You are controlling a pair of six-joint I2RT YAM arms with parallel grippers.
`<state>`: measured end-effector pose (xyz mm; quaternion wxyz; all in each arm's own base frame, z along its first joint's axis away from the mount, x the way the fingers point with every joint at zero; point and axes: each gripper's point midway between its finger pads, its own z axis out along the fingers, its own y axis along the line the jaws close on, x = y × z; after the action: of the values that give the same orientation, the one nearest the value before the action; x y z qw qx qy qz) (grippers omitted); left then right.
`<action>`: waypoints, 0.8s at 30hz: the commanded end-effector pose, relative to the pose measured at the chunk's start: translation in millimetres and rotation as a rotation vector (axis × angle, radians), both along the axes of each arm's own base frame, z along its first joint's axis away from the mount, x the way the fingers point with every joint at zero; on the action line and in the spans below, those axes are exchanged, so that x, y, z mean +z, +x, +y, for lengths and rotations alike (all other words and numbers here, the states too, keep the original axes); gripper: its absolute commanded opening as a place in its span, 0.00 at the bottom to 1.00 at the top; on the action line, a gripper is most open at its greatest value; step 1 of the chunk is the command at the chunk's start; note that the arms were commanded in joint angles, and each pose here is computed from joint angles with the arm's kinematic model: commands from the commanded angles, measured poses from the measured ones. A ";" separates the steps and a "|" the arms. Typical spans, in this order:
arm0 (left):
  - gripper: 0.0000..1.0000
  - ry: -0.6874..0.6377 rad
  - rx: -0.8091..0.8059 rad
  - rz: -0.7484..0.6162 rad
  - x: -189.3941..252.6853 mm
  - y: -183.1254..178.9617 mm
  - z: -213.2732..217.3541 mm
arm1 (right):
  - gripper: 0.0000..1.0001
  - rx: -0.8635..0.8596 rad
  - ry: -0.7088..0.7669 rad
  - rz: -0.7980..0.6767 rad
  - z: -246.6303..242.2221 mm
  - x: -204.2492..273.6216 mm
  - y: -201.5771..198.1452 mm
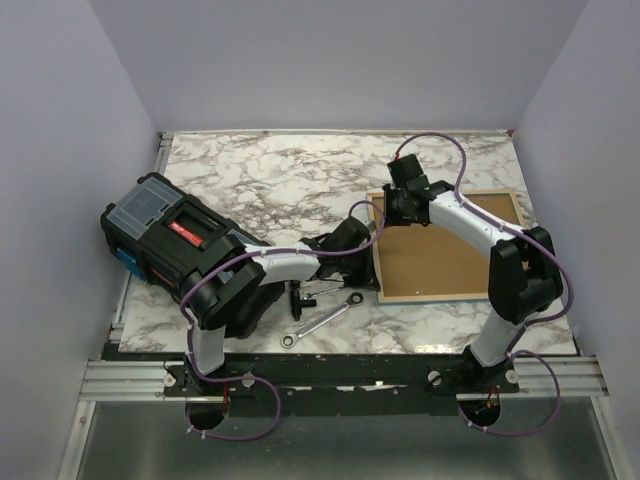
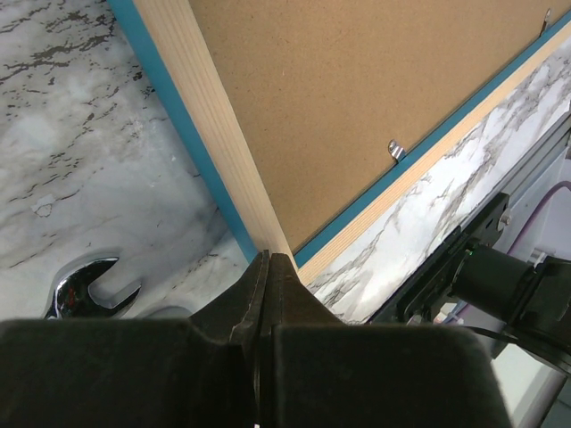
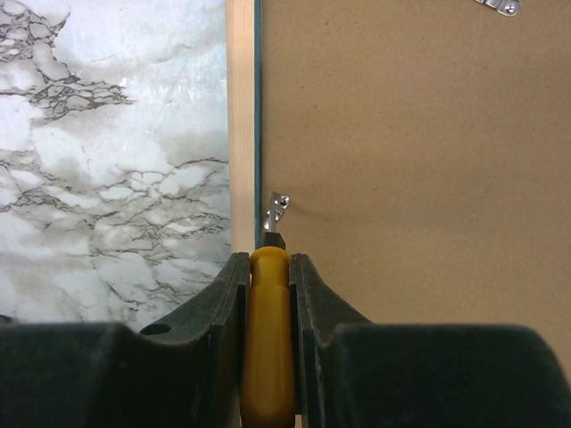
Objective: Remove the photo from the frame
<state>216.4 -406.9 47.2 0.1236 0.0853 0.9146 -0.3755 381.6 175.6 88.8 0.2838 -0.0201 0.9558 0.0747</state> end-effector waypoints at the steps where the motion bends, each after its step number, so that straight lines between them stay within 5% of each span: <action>1: 0.00 0.060 0.018 0.010 -16.1 2.1 5.7 | 0.01 0.044 -0.025 0.089 -7.6 -17.6 -26.4; 13: 0.00 0.062 0.010 0.013 -17.2 2.7 5.3 | 0.01 0.087 0.025 0.004 5.3 8.2 -9.9; 24: 0.00 0.064 0.003 0.013 -17.7 2.7 5.2 | 0.01 0.074 -0.009 0.070 -2.0 -9.8 -21.3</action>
<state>218.1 -406.7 46.8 0.1193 0.0834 0.9174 -0.3704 373.3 179.5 91.5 0.2776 -0.0498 0.9550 0.0922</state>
